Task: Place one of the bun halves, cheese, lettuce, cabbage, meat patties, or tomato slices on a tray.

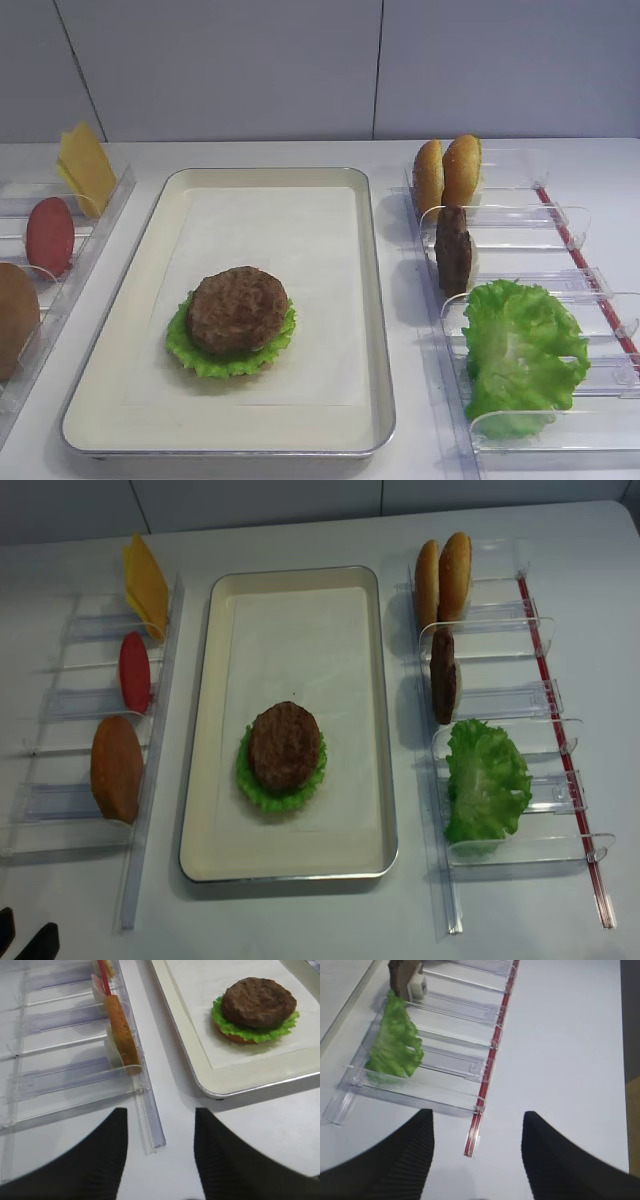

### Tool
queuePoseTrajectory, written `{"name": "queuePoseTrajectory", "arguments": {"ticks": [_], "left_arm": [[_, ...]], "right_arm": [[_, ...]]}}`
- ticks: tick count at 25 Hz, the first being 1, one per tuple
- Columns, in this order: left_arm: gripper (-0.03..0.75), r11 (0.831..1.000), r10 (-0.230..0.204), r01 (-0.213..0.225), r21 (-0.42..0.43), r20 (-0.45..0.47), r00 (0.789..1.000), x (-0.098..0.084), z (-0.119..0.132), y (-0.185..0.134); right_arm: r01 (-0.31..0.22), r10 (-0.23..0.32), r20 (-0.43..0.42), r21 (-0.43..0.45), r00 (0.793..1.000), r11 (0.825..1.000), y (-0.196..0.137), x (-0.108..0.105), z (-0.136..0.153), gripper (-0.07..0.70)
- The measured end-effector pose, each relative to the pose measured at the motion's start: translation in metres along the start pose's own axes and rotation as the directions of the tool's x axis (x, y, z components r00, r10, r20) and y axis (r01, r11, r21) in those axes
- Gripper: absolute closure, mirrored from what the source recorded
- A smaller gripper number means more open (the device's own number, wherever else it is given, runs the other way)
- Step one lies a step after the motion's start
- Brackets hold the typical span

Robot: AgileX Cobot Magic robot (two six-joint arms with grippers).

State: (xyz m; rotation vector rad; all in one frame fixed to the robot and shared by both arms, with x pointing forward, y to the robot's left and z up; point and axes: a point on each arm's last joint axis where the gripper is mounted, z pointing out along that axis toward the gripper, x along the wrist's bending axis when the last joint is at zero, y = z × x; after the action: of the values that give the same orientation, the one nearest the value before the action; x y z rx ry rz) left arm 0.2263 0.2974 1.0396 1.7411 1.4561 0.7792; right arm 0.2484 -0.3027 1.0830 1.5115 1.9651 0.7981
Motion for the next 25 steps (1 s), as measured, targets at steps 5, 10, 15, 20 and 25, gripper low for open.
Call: {"name": "queuePoseTrajectory", "arguments": {"ticks": [5, 10, 15, 20, 25], "left_arm": [[0.422, 1.000, 0.000, 0.000, 0.000, 0.000, 1.000, 0.000, 0.000, 0.000], [0.422, 1.000, 0.000, 0.000, 0.000, 0.000, 1.000, 0.000, 0.000, 0.000], [0.422, 1.000, 0.000, 0.000, 0.000, 0.000, 1.000, 0.000, 0.000, 0.000], [0.422, 1.000, 0.000, 0.000, 0.000, 0.000, 1.000, 0.000, 0.000, 0.000], [0.422, 1.000, 0.000, 0.000, 0.000, 0.000, 1.000, 0.000, 0.000, 0.000]], "right_arm": [[-0.093, 0.094, 0.082, -0.021, 0.992, 0.995, -0.028, 0.003, 0.009, 0.215], [-0.102, 0.112, 0.106, -0.098, 0.988, 0.990, -0.038, 0.010, 0.008, 0.215], [-0.082, 0.096, 0.083, -0.155, 0.992, 0.984, -0.043, 0.019, 0.012, 0.215], [-0.078, 0.094, 0.078, -0.185, 0.993, 0.980, -0.041, 0.019, 0.014, 0.215], [-0.078, 0.095, 0.076, -0.195, 0.993, 0.978, -0.041, 0.019, 0.019, 0.215]]}}
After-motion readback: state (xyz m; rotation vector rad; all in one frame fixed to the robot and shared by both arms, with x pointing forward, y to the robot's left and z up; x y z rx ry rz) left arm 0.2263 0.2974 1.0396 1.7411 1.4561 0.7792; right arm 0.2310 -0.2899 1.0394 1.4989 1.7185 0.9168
